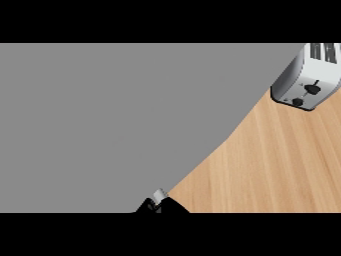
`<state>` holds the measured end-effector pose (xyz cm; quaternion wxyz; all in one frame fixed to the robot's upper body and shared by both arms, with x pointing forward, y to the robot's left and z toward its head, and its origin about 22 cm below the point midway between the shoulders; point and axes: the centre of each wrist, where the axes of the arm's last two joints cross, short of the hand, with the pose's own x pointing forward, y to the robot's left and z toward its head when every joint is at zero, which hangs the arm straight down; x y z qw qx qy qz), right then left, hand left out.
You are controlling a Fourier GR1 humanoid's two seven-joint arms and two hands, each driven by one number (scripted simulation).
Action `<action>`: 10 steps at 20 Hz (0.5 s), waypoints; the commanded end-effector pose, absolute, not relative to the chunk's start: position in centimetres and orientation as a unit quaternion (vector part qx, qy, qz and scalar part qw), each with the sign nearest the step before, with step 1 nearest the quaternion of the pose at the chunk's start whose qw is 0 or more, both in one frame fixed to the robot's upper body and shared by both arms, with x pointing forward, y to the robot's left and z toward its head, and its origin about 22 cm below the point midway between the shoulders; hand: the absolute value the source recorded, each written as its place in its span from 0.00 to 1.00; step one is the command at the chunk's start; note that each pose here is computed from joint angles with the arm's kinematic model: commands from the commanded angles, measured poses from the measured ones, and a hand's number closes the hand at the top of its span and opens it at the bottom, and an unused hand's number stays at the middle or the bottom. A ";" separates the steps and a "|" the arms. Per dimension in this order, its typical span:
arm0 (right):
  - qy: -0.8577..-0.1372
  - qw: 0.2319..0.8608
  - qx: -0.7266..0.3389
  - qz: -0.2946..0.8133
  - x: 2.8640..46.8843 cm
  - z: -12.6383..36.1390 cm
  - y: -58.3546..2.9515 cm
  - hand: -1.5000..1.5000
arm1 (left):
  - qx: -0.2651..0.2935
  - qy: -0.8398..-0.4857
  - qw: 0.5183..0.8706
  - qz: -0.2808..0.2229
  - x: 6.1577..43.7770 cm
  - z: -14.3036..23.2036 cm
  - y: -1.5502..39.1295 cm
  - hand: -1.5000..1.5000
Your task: Pick up the wine, place it into the cabinet and close the cabinet
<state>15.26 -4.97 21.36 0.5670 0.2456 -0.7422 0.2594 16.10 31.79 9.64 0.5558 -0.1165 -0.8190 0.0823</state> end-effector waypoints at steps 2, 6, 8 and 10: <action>-0.746 0.566 0.256 0.241 19.4 24.8 -0.7 1.00 | -0.117 -0.822 0.551 0.086 16.7 9.7 30.7 0.00; -0.757 0.559 0.238 0.240 22.7 27.8 1.1 1.00 | -0.104 -0.819 0.557 0.091 16.9 9.3 31.1 0.00; -0.770 0.548 0.216 0.247 24.9 27.3 1.6 1.00 | -0.104 -0.819 0.556 0.097 17.2 9.1 30.4 0.00; -0.786 0.534 0.163 0.266 25.5 27.0 3.2 1.00 | -0.105 -0.821 0.553 0.093 17.4 8.6 31.9 0.00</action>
